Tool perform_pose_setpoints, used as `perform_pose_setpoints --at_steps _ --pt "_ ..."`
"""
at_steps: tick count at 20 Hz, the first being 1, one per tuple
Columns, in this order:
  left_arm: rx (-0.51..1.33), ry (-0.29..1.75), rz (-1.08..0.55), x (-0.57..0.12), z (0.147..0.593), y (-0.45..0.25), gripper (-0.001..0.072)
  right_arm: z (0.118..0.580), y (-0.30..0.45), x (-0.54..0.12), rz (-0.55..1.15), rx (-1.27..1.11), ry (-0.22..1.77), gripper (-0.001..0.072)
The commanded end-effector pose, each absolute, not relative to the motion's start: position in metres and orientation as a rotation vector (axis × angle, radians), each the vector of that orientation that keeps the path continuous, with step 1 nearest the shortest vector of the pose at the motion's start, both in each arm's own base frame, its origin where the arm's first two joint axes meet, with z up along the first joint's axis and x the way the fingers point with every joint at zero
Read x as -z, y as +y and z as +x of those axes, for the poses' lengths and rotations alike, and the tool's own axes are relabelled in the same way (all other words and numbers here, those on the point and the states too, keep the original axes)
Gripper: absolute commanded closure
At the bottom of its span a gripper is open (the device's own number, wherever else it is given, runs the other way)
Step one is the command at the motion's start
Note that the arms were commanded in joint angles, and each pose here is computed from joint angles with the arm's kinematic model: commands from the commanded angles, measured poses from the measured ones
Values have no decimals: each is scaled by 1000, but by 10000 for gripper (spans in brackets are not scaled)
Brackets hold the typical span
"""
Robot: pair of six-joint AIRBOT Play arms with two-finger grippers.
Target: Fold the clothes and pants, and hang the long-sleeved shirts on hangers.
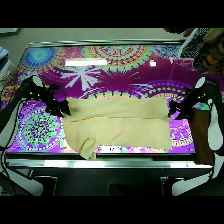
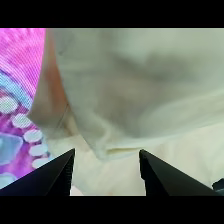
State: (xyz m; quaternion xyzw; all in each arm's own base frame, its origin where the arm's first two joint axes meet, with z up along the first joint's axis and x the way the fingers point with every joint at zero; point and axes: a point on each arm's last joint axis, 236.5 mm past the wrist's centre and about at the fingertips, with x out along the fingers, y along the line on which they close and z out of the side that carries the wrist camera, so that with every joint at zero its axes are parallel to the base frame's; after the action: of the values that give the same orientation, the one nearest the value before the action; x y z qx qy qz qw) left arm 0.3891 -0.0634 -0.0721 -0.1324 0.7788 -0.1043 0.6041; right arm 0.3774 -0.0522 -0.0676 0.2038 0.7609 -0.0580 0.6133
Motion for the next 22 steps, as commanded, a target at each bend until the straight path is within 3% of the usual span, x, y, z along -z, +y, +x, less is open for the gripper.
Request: perform_pose_setpoints --at_steps 1,4,7,10,14,18,22 --pt "168 1775 -277 41 382 -40 226 378 -70 37 466 135 1667 272" --pt "94 1671 -358 1 364 -9 227 387 -93 -21 571 66 1442 272" --pt "45 1649 -593 4 301 -4 228 369 -114 -45 726 68 1310 273" --pt "55 1642 -856 28 243 -45 229 346 -111 -31 816 85 1325 274" --pt "27 1614 -1101 58 205 -95 229 331 -85 -11 870 40 1405 274" --pt "-4 1679 -1125 81 180 -123 230 330 -80 -11 876 26 1416 275" --pt "-60 1652 -1087 96 184 -136 230 329 -78 -12 878 21 1416 277"
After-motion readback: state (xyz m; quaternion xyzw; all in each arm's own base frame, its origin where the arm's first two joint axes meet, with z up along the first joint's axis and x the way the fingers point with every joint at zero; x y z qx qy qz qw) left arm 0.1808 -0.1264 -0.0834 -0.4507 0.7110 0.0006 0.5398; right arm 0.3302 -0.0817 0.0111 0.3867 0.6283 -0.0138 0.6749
